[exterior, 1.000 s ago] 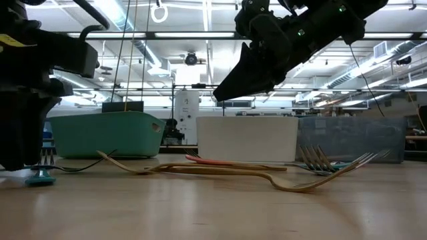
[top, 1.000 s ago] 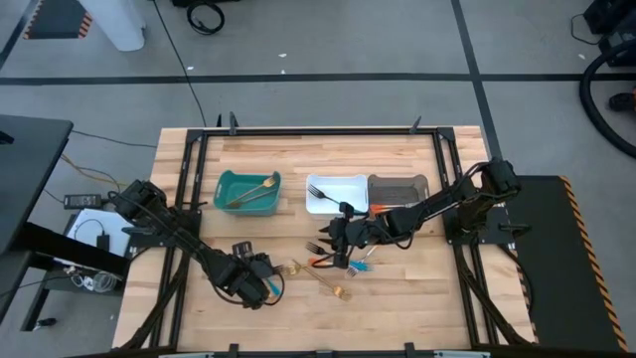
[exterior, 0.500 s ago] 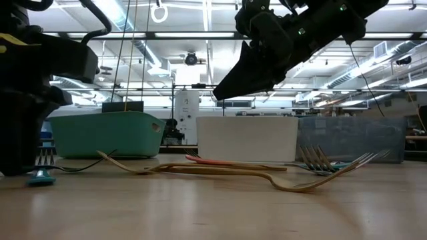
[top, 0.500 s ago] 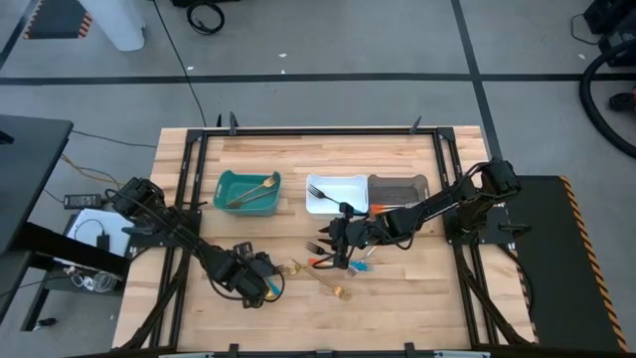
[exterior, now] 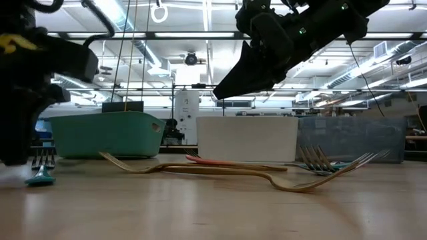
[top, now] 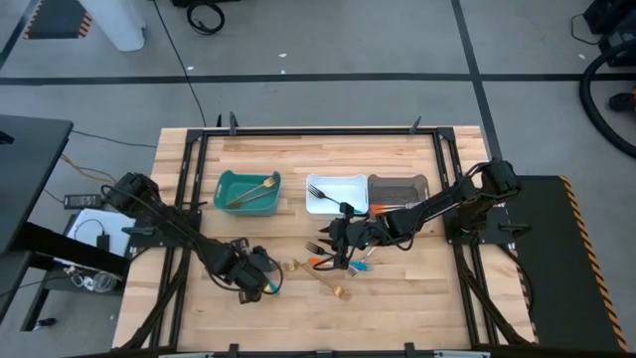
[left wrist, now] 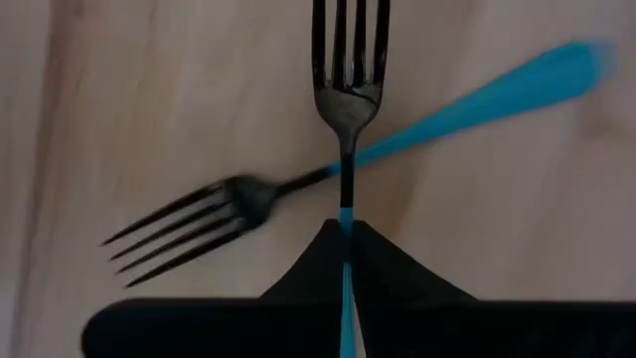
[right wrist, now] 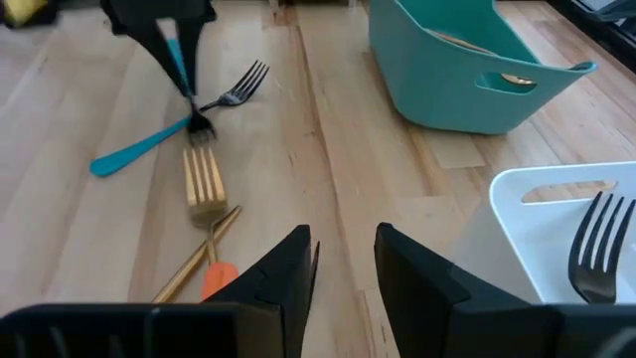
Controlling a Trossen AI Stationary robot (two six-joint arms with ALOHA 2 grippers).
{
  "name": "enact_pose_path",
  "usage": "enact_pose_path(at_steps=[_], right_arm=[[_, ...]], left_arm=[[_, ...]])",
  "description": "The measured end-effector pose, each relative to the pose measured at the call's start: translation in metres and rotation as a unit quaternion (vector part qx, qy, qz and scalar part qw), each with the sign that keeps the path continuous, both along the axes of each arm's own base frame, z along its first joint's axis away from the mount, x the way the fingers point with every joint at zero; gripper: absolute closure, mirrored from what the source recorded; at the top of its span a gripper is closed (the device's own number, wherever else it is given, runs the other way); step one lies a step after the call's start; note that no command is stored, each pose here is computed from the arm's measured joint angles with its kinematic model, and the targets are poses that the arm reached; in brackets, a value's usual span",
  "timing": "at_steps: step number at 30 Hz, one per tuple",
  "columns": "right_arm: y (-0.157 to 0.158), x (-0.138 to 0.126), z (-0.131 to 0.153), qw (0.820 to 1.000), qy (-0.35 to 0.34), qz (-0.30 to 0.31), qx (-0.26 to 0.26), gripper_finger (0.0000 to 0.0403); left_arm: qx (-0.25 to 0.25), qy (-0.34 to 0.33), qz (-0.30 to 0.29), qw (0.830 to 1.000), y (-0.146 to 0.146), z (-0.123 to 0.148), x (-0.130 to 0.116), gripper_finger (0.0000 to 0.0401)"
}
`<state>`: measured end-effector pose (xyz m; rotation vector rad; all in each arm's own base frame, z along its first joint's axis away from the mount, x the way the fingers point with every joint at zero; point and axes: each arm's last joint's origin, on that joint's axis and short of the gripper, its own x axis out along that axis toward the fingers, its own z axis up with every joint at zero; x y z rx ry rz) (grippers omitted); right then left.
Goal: Sort silverware by color (type)
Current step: Put the left blue fork into the white bin
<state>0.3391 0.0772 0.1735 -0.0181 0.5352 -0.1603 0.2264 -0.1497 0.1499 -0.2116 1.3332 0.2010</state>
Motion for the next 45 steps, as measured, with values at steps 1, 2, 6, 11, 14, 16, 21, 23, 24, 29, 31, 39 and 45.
enact_pose_path(at_steps=[1, 2, 6, 11, 14, 16, 21, 23, 24, 29, 31, 39, 45], right_arm=[[0.0, 0.0, 0.0, 1.0, 0.0, 0.0, 0.0, 0.0282], [0.0, 0.0, 0.0, 1.0, -0.001, 0.0, 0.0, 0.0282], [0.0, 0.0, 0.0, 1.0, -0.003, 0.0, 0.0, 0.0282], [0.0, 0.0, 0.001, 1.0, -0.003, 0.0, 0.001, 0.0282], [0.0, 0.0, 0.0, 1.0, 0.0, 0.0, 0.0, 0.0282], [0.0, 0.0, 0.0, 1.0, 0.001, -0.001, 0.001, 0.0282], [-0.002, -0.002, -0.003, 0.999, 0.017, -0.024, 0.027, 0.0282], [-0.003, -0.004, -0.005, 0.999, 0.027, -0.029, 0.033, 0.0282], [-0.003, -0.004, -0.006, 0.998, 0.03, -0.03, 0.037, 0.0282], [0.003, -0.006, -0.008, 0.997, 0.044, -0.015, 0.069, 0.0282], [0.005, -0.008, -0.01, 0.996, 0.053, -0.016, 0.077, 0.0282], [0.015, -0.016, -0.015, 0.989, 0.082, -0.038, 0.115, 0.0282], [0.025, -0.021, -0.016, 0.987, 0.092, -0.041, 0.127, 0.0282]], left_arm=[[-0.007, -0.002, 0.002, 1.0, 0.002, 0.004, 0.0, 0.0386], [-0.01, 0.002, 0.004, 1.0, 0.004, 0.007, -0.001, 0.0386], [-0.033, 0.026, 0.001, 0.999, 0.012, 0.013, -0.002, 0.0386], [-0.03, 0.044, -0.01, 0.999, 0.022, 0.016, -0.002, 0.0386], [-0.033, 0.037, -0.019, 0.999, 0.028, 0.022, 0.002, 0.0386], [-0.027, 0.041, -0.028, 0.998, 0.033, 0.028, 0.005, 0.0386], [0.025, 0.024, -0.052, 0.998, 0.045, 0.05, 0.019, 0.0385], [0.055, 0.01, -0.065, 0.996, 0.051, 0.058, 0.025, 0.0385], [0.067, 0.0, -0.07, 0.995, 0.054, 0.062, 0.029, 0.0385], [0.13, -0.032, -0.093, 0.987, 0.072, 0.078, 0.043, 0.0385], [0.16, -0.05, -0.1, 0.981, 0.079, 0.081, 0.05, 0.0385], [0.237, -0.135, -0.115, 0.955, 0.107, 0.09, 0.077, 0.0385], [0.265, -0.194, -0.117, 0.937, 0.126, 0.099, 0.093, 0.0385]])
